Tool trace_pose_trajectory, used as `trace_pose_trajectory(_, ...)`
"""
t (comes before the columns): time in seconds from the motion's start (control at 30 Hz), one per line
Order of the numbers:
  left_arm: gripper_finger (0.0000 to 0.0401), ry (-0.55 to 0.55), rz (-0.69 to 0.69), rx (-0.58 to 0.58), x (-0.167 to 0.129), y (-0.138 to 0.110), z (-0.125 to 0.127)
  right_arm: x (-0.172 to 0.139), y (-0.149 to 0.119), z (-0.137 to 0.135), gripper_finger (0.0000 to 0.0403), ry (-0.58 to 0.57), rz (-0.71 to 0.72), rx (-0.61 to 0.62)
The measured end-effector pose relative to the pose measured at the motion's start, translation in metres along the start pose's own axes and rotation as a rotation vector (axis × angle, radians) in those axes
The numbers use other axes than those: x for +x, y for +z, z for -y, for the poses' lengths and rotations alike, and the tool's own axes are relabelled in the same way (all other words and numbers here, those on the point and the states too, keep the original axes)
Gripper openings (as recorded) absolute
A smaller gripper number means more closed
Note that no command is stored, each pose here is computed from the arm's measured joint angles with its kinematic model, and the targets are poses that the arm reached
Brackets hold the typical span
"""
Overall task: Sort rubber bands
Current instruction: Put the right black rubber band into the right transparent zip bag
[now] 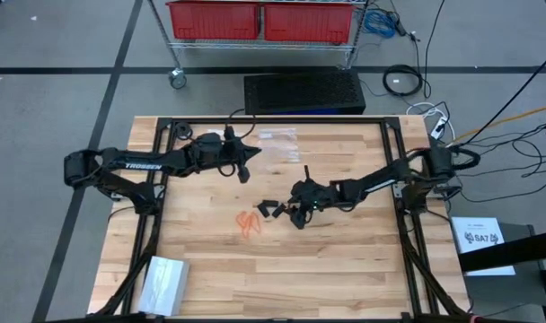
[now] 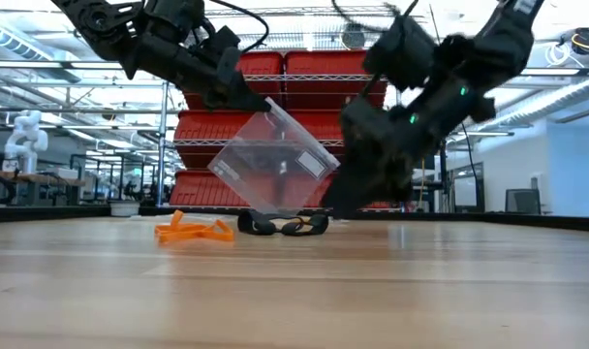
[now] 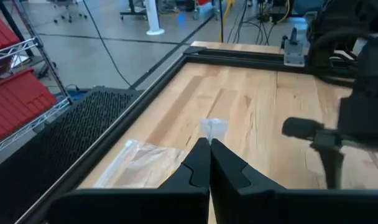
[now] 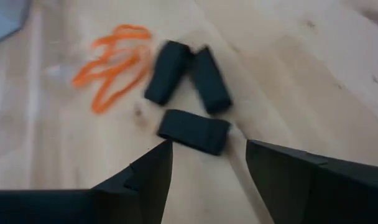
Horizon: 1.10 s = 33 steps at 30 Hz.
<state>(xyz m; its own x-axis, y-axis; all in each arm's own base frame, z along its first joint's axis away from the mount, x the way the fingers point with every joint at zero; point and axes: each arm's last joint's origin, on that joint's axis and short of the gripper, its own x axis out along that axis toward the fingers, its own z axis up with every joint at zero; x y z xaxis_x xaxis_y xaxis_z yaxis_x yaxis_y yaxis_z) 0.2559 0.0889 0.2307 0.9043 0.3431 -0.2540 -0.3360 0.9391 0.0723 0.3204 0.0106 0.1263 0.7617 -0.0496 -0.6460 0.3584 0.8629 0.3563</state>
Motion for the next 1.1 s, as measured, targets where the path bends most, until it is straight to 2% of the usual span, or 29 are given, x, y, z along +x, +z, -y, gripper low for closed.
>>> trace_pose_trajectory(0.13,0.0000,0.000,0.000,0.003,0.000,0.000,0.000,0.016,-0.007,0.009,0.0199,-0.032,0.006,0.035)
trace_pose_trajectory(0.27,0.0000,0.000,-0.001,0.025,0.000,0.000,0.000,0.023,-0.004,0.011,0.0198,-0.009,0.060,0.056)
trace_pose_trajectory(0.37,0.0000,0.000,-0.002,0.027,0.000,0.000,0.000,0.027,-0.005,0.011,0.0180,-0.013,0.043,0.054)
trace_pose_trajectory(0.47,0.0000,0.001,-0.005,0.028,0.000,-0.001,0.000,0.033,-0.004,0.011,0.0130,0.002,0.017,0.051)
trace_pose_trajectory(0.6,0.0000,0.001,-0.006,0.028,0.000,-0.001,0.000,0.035,0.000,0.011,0.0027,0.023,0.002,0.030)
trace_pose_trajectory(0.63,0.0000,0.001,-0.007,0.029,0.000,-0.001,0.000,0.033,0.002,0.011,0.0014,0.032,-0.002,0.018)
trace_pose_trajectory(0.8,0.0000,0.000,-0.016,0.029,0.000,-0.002,0.000,0.008,0.031,0.003,0.0011,0.048,0.079,-0.086)
trace_pose_trajectory(0.97,0.0000,-0.006,-0.029,0.028,0.000,-0.003,0.000,-0.034,0.067,-0.009,0.0004,-0.079,0.212,-0.260)
trace_pose_trajectory(1.1,0.0000,-0.083,-0.015,0.027,0.000,-0.002,0.002,-0.066,0.094,-0.017,0.0002,-0.250,0.363,-0.403)
